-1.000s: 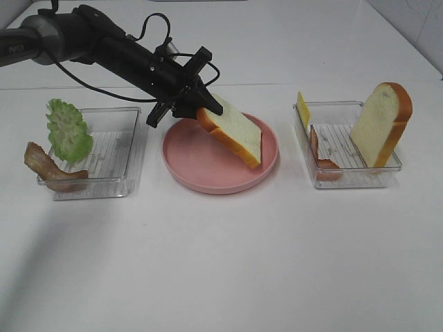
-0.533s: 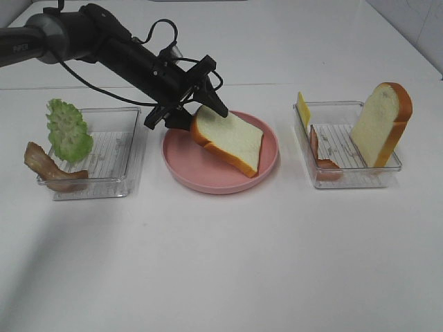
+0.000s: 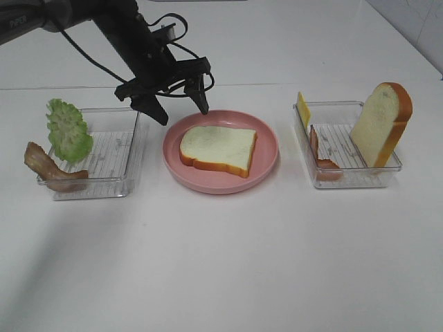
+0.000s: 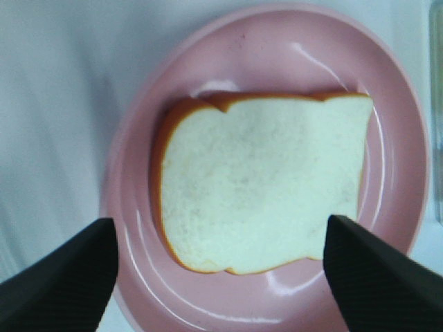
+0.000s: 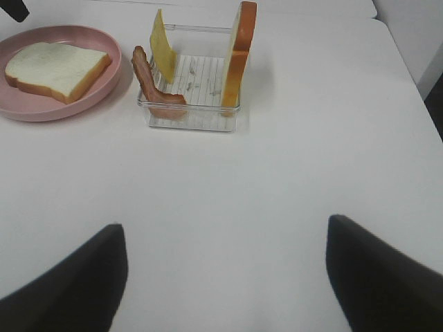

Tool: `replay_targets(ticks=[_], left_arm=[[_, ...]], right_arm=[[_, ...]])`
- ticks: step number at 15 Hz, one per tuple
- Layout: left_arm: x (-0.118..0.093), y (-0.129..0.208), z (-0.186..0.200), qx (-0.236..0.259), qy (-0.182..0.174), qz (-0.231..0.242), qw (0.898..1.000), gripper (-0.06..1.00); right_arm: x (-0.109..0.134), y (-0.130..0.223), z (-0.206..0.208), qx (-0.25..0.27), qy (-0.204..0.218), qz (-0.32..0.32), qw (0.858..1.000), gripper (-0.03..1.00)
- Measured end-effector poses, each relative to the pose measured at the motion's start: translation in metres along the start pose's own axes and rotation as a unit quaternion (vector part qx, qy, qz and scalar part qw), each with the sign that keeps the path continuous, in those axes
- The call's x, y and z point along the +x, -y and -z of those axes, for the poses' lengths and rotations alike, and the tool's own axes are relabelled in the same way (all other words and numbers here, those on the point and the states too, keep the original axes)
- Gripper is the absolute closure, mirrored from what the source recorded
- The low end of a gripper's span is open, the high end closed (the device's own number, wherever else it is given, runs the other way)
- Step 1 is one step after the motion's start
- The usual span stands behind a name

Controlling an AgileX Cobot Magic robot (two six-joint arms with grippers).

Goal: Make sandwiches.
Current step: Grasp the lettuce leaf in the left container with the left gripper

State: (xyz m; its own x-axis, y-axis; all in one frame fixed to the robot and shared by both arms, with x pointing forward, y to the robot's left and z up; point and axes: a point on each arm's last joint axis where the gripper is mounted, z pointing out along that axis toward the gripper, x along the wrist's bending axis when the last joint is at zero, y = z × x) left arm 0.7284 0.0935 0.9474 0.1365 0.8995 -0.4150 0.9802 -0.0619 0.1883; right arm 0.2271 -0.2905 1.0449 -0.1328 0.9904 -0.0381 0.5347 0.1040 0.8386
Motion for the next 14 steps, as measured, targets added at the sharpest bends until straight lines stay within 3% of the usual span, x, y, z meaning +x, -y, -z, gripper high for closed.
replay_targets(ticks=[1,4,6,10,14], left_arm=[[-0.010,-0.006,0.012,-0.031,-0.032,-0.024,0.999,0.17],[-0.025,-0.012,0.051,-0.083,-0.045,-0.047,0.994,0.17],[-0.024,-0.015,0.082,-0.114,-0.055,-0.051,0.991,0.17],[0.003,-0.022,0.138,-0.167,-0.099,-0.036,0.980,0.19],[0.042,-0.008,0.171,-0.156,-0.127,0.009,0.979,0.19]], right_arm=[[0.000,0.000,0.000,0.000,0.000,0.000,1.000,0.22],[0.000,0.000,0.000,0.000,0.000,0.000,1.000,0.22],[0.000,0.000,0.000,0.000,0.000,0.000,1.000,0.22],[0.000,0.000,0.000,0.000,0.000,0.000,1.000,0.22],[0.000,0.000,0.000,0.000,0.000,0.000,1.000,0.22]])
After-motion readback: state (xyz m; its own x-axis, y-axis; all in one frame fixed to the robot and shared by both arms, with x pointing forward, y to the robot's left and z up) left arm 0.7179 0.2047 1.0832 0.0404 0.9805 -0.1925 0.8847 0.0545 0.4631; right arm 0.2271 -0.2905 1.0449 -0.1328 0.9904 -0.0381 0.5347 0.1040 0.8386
